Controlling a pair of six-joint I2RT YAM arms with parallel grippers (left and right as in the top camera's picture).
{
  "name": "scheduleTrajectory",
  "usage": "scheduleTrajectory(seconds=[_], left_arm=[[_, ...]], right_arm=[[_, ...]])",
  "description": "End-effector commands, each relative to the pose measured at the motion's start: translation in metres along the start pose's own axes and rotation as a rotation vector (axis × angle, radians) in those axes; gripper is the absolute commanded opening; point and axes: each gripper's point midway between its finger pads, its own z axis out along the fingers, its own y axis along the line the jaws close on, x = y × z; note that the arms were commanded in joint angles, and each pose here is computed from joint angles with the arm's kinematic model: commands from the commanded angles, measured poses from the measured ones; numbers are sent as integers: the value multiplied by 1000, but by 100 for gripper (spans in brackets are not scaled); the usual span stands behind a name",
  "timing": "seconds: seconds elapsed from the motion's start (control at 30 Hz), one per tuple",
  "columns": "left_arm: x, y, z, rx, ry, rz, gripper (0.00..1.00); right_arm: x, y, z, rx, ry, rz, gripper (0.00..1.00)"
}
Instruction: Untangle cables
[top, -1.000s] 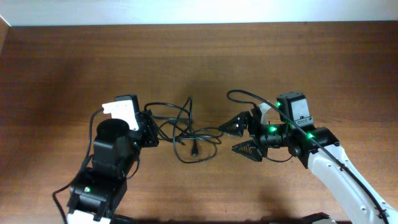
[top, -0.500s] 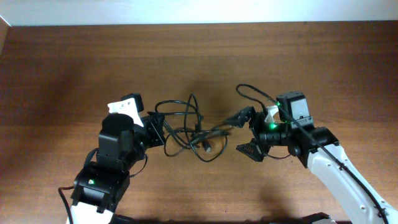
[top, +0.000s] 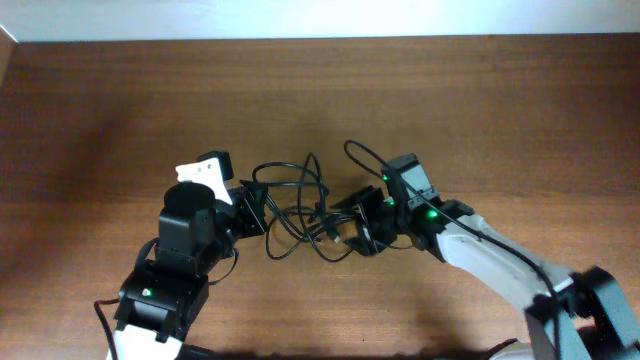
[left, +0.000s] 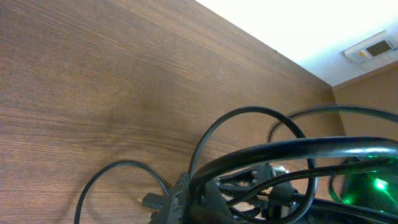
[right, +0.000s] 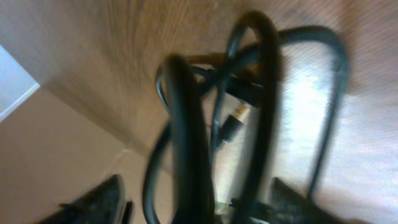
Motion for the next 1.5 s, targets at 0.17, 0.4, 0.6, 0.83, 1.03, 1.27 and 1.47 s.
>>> scheduleTrajectory(seconds=[0.17, 0.4, 0.6, 0.83, 1.03, 1.27, 1.47], left_arm=[[-6, -7, -4, 25, -12, -12, 0], [4, 2, -5, -12, 27, -22, 0], [3, 42, -9, -227, -13, -28, 0], [18, 80, -22, -426, 8, -86, 0], [31, 94, -30, -499, 54, -81, 0], [39, 100, -34, -526, 89, -80, 0], [45, 96, -32, -499, 120, -88, 0]], right_arm=[[14, 5, 9, -9, 96, 0, 7], [21, 26, -4, -101, 202, -147, 4], [32, 58, -56, -299, 452, -381, 4], [37, 70, -121, -469, 644, -633, 4], [20, 75, -132, -498, 597, -609, 4], [-14, 81, -154, -511, 541, -425, 4], [-36, 91, -145, -461, 481, -61, 4]])
